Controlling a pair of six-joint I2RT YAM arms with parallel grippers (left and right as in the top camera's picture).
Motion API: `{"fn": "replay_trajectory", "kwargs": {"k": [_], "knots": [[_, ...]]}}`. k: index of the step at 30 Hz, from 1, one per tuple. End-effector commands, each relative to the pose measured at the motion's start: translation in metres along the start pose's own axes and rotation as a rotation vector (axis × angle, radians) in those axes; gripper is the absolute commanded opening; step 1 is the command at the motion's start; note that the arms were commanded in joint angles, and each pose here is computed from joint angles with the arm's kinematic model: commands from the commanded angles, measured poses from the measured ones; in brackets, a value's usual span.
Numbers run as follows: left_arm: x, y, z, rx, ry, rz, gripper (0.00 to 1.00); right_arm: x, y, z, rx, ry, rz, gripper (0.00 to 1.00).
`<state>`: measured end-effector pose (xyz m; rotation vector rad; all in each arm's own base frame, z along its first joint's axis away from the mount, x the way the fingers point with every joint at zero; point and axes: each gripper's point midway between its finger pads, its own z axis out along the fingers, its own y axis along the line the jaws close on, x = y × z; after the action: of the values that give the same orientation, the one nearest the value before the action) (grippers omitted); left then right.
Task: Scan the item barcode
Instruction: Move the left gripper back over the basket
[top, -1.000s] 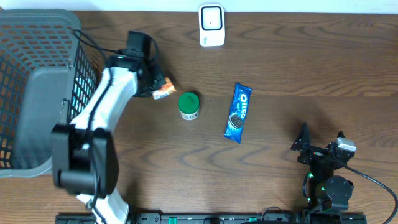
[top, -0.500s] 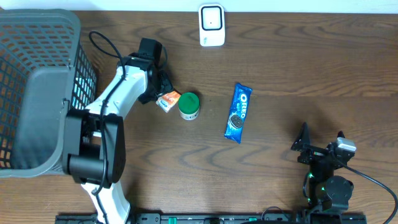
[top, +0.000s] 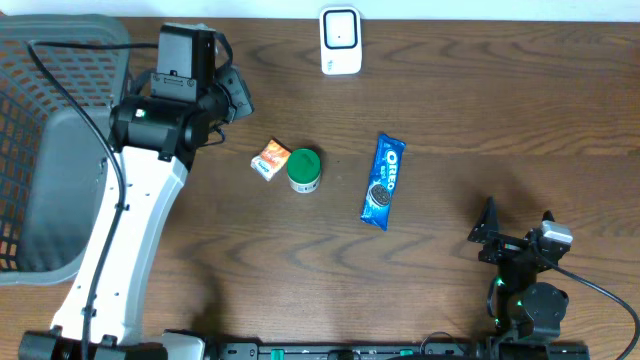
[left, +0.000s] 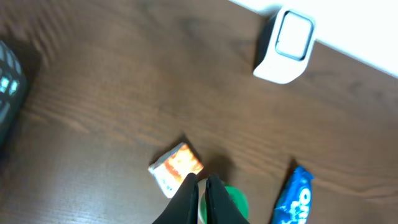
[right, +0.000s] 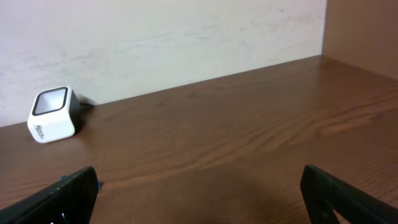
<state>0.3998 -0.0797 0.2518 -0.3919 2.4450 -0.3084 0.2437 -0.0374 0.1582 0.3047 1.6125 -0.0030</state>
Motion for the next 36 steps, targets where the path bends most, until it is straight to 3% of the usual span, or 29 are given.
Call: {"fn": "replay_trajectory", "kwargs": {"k": [1, 8, 19, 30, 36], "knots": [[0.046, 0.02, 0.053, -0.071, 0.188, 0.004, 0.08, 0.002, 0.002, 0.0, -0.009, 0.006, -0.012, 0.99], [0.101, 0.043, 0.116, -0.151, 0.409, -0.033, 0.07, 0.002, 0.002, 0.0, -0.009, 0.006, -0.012, 0.99], [0.14, 0.06, 0.159, -0.212, 0.549, -0.056, 0.07, 0.002, 0.002, 0.0, -0.009, 0.006, -0.012, 0.99], [0.156, 0.07, 0.175, -0.242, 0.597, -0.058, 0.07, 0.002, 0.002, 0.0, -0.009, 0.006, -0.012, 0.99], [0.136, 0.059, 0.156, -0.214, 0.542, -0.052, 0.07, 0.002, 0.002, 0.0, -0.009, 0.006, -0.012, 0.99]]}}
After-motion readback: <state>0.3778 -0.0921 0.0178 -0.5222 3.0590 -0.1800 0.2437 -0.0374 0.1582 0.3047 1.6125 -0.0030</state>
